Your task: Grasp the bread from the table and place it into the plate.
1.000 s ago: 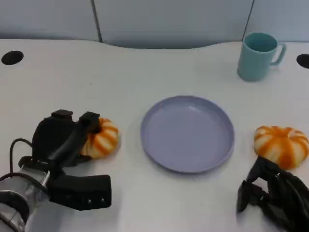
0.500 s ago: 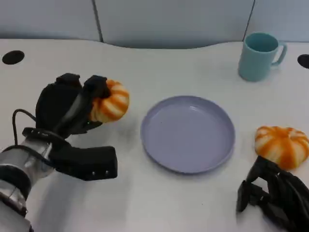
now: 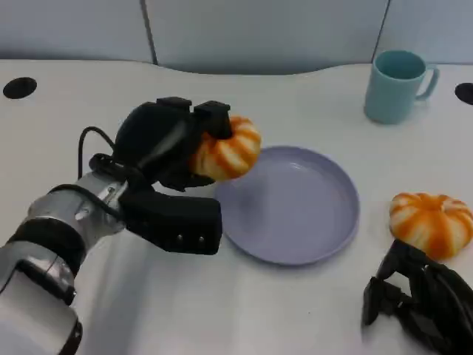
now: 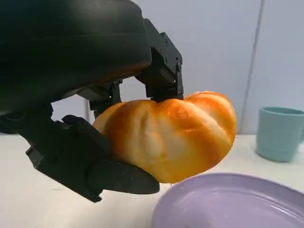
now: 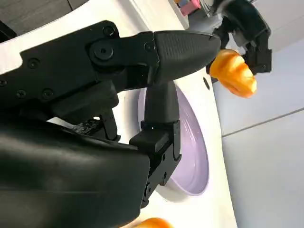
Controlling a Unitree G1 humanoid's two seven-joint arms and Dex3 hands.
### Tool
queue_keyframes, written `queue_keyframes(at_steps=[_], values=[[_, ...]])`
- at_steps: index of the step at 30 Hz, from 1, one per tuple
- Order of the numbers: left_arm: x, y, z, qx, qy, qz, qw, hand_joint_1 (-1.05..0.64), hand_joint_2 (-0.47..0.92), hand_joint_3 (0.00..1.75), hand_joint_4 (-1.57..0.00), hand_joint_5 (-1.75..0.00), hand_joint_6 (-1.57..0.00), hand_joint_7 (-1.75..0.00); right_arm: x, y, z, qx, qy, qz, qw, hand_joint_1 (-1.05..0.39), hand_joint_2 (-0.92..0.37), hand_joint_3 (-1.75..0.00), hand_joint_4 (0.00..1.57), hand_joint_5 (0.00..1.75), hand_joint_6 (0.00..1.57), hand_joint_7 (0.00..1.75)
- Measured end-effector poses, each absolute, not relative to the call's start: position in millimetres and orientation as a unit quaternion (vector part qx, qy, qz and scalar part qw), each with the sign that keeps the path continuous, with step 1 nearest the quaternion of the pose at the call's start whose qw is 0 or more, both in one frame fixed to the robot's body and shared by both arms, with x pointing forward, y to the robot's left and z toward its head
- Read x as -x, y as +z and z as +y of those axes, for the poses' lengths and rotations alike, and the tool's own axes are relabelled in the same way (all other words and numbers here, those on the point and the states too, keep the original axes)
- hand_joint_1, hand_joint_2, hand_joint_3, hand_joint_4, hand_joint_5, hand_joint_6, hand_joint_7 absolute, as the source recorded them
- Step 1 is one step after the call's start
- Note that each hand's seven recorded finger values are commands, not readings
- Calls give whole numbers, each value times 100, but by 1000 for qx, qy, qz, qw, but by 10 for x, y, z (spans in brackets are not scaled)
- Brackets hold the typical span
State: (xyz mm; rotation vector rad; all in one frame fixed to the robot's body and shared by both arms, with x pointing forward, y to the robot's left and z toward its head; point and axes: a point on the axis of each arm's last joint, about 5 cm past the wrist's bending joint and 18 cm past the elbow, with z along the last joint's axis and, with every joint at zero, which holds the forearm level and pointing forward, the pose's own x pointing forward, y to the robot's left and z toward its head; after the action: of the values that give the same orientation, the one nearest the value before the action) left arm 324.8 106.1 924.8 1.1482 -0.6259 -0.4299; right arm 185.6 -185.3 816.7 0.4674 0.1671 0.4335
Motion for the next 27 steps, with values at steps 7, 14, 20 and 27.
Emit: queue_keyframes(at_steps=[7,14,20,27], values=[[-3259,9338,913,-514,-290,-251,767,-22,63,99,-88,-175,-74,-175,-1845,8166,-1853,-227,213,81,947,-55,-92,-38,64,175,49,165],[-3253,9369,787,-506,-336,-233,759,-26,63,105,-89,-175,-75,-175,-1832,8168,-1851,-227,211,81,947,-55,-92,-37,64,175,49,164],[-3243,9394,660,-499,-342,-241,759,-25,63,109,-90,-175,-76,-175,-1827,8166,-1836,-228,213,80,947,-55,-92,-37,65,175,49,166],[-3211,9348,566,-510,-346,-239,750,-25,67,105,-89,-175,-74,-175,-1811,8170,-1821,-232,212,82,946,-54,-92,-38,65,175,52,161]])
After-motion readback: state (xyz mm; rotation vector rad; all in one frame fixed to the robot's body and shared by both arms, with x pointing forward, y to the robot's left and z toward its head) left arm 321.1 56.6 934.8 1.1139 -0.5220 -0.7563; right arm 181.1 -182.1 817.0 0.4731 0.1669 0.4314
